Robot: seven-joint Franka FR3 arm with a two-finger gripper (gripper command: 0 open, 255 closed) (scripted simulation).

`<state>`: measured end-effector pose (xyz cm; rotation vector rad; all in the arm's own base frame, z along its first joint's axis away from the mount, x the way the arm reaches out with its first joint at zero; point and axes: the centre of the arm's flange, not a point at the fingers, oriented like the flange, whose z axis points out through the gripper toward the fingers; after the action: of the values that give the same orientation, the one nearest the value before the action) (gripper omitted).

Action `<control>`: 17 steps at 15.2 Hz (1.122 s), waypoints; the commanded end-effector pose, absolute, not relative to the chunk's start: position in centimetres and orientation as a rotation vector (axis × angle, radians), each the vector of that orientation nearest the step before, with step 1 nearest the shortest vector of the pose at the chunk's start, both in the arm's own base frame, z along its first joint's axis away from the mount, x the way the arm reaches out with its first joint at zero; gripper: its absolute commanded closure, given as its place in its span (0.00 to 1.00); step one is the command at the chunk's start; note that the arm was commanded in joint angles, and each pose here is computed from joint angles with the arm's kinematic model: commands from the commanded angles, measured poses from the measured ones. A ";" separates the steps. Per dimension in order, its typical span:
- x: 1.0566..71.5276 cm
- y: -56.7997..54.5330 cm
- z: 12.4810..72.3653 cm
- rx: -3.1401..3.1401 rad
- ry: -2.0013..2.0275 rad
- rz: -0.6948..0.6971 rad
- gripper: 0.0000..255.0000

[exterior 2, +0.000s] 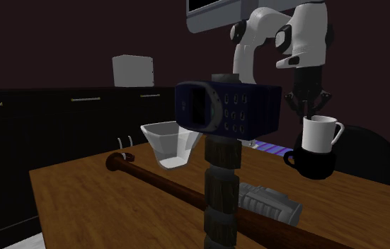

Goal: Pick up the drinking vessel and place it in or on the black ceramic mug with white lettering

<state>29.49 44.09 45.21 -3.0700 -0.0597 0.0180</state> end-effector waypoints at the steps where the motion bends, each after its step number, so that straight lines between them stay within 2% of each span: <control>1: 29.5 44.1 44.9 -3.073 -0.061 0.024 1.00; 5: 29.5 44.1 44.9 -3.073 -0.061 0.024 1.00; 6: 29.4 44.0 44.8 -3.073 -0.061 0.024 0.00; 11: 29.5 44.1 44.9 -3.073 -0.061 0.024 0.00; 15: 29.5 43.7 49.9 -3.073 -0.061 0.024 0.00; 17: 29.5 43.7 49.9 -3.073 -0.061 0.024 0.00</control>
<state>29.50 43.74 49.58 -3.0722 -0.0605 0.0225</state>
